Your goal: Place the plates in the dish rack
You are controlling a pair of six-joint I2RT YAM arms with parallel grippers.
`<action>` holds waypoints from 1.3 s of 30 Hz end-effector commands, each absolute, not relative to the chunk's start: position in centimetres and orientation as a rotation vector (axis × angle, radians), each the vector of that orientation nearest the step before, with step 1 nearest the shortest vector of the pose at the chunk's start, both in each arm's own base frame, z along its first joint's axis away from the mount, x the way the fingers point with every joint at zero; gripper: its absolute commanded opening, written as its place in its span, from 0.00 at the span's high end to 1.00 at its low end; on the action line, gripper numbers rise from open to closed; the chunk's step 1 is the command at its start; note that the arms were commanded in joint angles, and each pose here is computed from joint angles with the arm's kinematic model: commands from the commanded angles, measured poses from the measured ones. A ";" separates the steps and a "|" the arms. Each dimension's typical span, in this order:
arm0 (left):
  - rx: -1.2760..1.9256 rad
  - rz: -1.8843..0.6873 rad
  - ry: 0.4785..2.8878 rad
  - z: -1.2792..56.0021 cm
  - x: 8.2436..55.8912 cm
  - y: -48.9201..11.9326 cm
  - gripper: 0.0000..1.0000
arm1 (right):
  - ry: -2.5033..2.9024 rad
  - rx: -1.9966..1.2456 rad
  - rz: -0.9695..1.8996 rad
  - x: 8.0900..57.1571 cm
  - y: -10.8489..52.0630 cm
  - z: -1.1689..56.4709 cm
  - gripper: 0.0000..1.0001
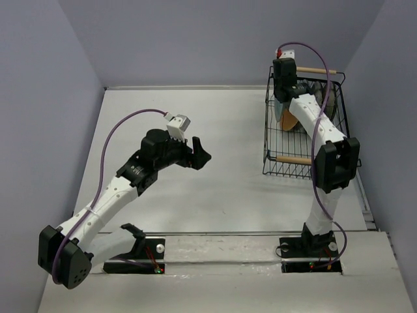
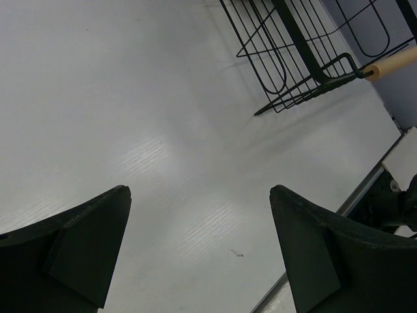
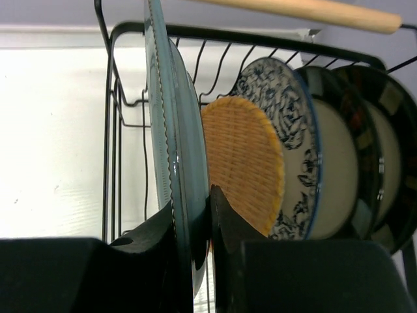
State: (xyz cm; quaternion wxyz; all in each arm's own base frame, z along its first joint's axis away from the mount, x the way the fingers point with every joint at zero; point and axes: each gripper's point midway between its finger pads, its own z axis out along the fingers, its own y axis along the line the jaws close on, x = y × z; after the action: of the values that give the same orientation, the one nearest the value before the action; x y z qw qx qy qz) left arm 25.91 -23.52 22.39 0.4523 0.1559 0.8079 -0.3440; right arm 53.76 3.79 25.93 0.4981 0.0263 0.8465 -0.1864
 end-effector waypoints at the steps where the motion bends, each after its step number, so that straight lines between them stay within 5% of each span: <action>1: 0.398 -0.847 1.930 24.7 26.6 -24.0 0.01 | 1.894 0.157 -0.389 55.5 3.6 29.2 0.93; 34: 0.391 -0.836 1.946 24.3 26.9 -23.9 0.01 | 1.971 0.271 -0.351 57.5 3.1 22.5 0.93; 35: 0.393 -0.837 1.946 24.3 26.8 -23.9 0.01 | 1.976 0.269 -0.347 57.6 3.2 22.3 0.92; 39: 0.390 -0.837 1.947 24.2 26.9 -23.9 0.01 | 1.964 0.282 -0.338 57.8 3.3 22.6 0.60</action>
State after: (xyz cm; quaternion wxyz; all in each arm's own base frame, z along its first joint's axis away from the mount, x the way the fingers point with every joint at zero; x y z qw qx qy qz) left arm 26.21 -23.41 21.64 0.4462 0.1514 0.8161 -0.3347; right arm 55.09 3.42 18.95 0.4653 0.0764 0.8676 -0.1582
